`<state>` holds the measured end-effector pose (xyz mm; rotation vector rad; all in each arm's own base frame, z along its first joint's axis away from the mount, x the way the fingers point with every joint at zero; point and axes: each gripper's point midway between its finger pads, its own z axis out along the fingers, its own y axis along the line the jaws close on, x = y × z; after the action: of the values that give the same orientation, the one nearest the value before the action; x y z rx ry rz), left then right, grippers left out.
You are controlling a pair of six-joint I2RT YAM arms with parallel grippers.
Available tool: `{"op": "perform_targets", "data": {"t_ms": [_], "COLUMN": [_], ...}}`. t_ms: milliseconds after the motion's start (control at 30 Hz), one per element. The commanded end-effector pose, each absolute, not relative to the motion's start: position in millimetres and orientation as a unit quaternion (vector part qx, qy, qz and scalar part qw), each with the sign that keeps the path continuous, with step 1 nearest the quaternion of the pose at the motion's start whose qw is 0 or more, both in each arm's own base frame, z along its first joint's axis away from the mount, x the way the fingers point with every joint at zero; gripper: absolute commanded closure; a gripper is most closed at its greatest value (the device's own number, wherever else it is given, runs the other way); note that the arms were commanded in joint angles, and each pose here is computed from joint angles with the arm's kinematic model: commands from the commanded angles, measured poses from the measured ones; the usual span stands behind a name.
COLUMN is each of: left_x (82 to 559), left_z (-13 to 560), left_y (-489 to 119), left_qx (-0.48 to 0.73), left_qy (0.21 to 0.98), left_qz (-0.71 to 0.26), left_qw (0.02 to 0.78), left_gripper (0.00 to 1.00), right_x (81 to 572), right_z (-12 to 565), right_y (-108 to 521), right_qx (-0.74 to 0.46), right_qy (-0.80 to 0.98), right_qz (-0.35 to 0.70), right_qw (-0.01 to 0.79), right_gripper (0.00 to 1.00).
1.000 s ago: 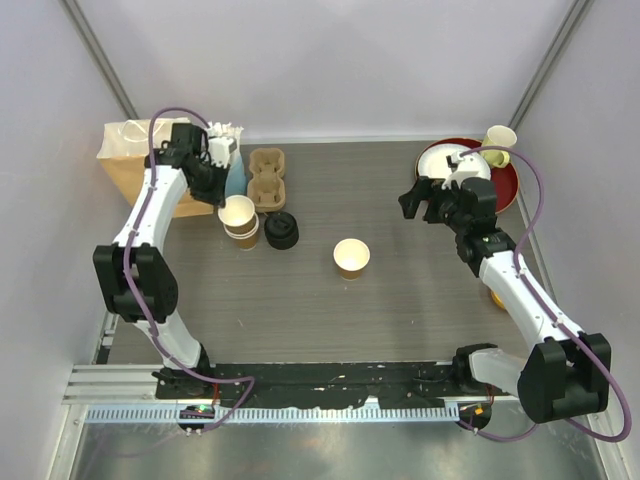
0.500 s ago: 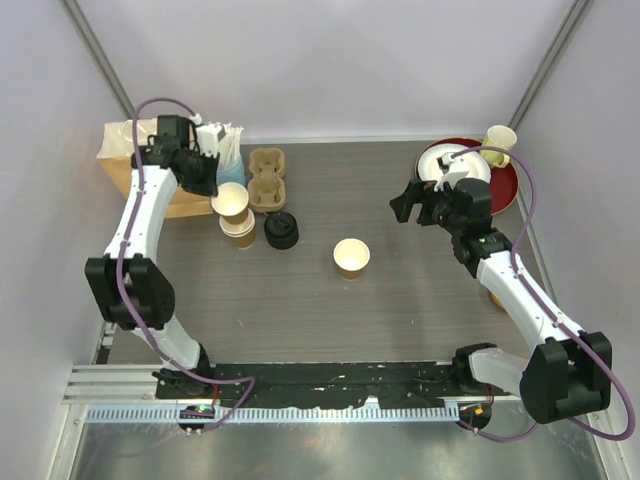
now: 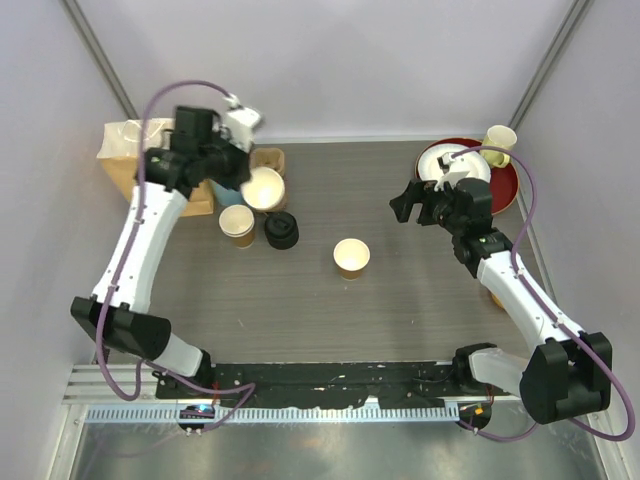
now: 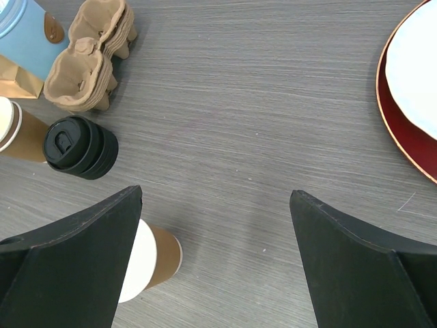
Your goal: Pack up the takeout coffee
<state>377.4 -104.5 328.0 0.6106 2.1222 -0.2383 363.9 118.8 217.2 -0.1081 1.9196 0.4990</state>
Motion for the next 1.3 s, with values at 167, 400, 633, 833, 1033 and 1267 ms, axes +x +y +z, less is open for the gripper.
{"op": "perform_targets", "data": {"t_ms": [167, 400, 633, 833, 1033, 1267], "left_x": [320.6, 329.3, 332.1, 332.6, 333.2, 327.9], "left_z": [205.7, 161.1, 128.9, 118.4, 112.7, 115.3], "left_y": [-204.6, -222.9, -236.9, -235.9, -233.0, -231.6], "left_qx": [0.417, 0.434, 0.439, 0.445, 0.448, 0.467], "left_qy": [0.856, 0.849, 0.850, 0.850, 0.851, 0.841], "left_qz": [-0.157, -0.190, -0.204, -0.200, -0.194, -0.198], "left_qw": [0.262, 0.234, 0.208, 0.197, 0.195, 0.187], "left_gripper": [1.00, 1.00, 1.00, 1.00, 1.00, 0.73], "right_x": [365.8, 367.0, 367.8, 367.7, 368.9, 368.6], "right_z": [253.0, 251.3, 250.8, 251.9, 251.0, 253.5], "right_y": [120.5, 118.8, 118.2, 117.1, 117.7, 118.3], "right_qx": [-0.058, -0.058, -0.059, -0.060, -0.063, -0.063], "right_qy": [0.781, 0.782, 0.783, 0.782, 0.783, 0.781], "right_qz": [0.212, 0.206, 0.203, 0.200, 0.201, 0.201], "right_qw": [0.585, 0.585, 0.585, 0.587, 0.586, 0.588], "right_gripper": [0.05, 0.05, 0.05, 0.05, 0.05, 0.05]}}
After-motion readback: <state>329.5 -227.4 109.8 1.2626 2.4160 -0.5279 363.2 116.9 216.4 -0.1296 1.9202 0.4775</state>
